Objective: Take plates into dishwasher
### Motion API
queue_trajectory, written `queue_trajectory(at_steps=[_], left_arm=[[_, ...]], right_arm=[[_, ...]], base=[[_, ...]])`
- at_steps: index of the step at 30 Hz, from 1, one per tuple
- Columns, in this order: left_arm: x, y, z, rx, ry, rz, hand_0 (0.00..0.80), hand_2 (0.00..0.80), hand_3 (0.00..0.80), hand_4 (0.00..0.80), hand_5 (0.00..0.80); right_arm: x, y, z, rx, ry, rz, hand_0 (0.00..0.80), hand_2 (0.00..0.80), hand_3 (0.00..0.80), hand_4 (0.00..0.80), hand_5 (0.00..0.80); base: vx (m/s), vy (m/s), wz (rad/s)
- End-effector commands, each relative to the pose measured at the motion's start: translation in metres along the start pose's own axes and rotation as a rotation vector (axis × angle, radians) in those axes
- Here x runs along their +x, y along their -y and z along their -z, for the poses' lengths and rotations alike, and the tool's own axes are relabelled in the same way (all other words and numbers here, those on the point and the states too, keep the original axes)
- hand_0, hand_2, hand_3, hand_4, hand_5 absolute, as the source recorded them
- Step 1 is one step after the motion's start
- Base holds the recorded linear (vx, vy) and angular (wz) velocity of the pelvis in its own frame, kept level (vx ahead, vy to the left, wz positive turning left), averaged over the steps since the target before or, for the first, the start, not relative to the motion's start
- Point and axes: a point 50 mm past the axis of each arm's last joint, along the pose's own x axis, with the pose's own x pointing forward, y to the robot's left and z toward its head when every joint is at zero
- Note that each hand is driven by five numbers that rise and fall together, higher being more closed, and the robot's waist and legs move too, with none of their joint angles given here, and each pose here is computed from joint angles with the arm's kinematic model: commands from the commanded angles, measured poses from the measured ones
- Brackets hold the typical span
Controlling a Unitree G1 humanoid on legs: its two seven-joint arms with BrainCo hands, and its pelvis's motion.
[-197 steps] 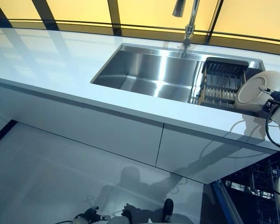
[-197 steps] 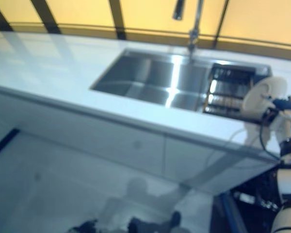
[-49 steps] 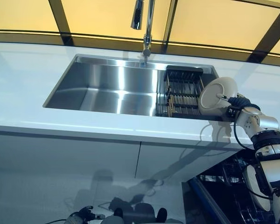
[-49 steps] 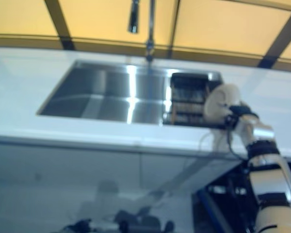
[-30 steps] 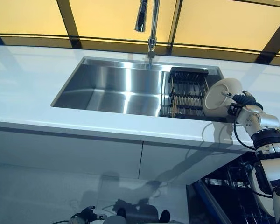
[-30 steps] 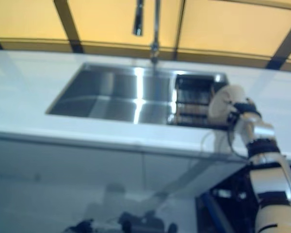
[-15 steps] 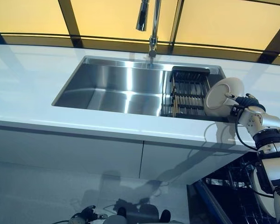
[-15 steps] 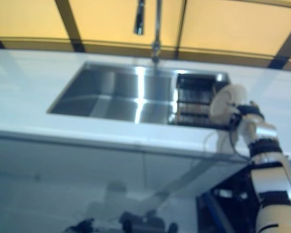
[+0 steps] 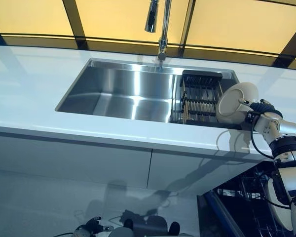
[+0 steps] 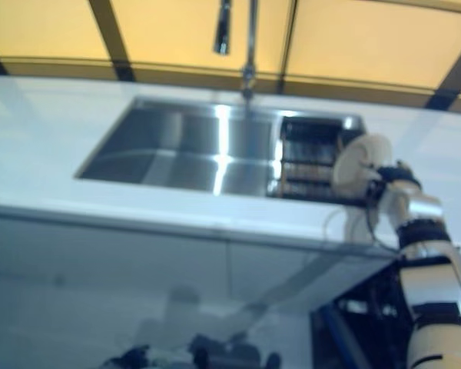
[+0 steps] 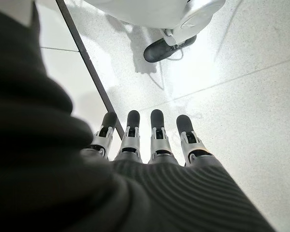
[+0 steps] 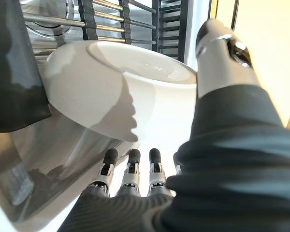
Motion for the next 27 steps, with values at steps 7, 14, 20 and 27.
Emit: queue_trajectory(at_steps=[7,14,20,27], left_arm=[[0.0023,0.0030,-0.0172,0.046,0.046,0.019,0.000,0.000,0.000,0.000,0.000],[0.0026,0.0013,-0.0199,0.047,0.052,0.014,0.000,0.000,0.000,0.000,0.000],[0.0026,-0.0003,-0.0204,0.042,0.054,0.011,0.000,0.000,0.000,0.000,0.000],[0.0026,-0.0026,-0.0202,0.039,0.053,0.009,0.000,0.000,0.000,0.000,0.000]], right_arm=[[-0.0072,-0.0065,-0.0448,-0.032,0.116,0.013,0.198,0.198,0.198,0.198,0.198],[-0.0078,-0.0089,-0.0456,-0.045,0.118,0.004,0.524,0.524,0.524,0.524,0.524],[-0.0083,-0.0091,-0.0481,-0.047,0.125,0.003,0.640,0.640,0.640,0.640,0.640],[-0.0088,-0.0096,-0.0488,-0.047,0.127,0.001,0.800,0.800,0.800,0.800,0.800]], base=[[0.000,0.000,0.00],[0.000,0.000,0.00],[0.000,0.000,0.00],[0.000,0.000,0.00]])
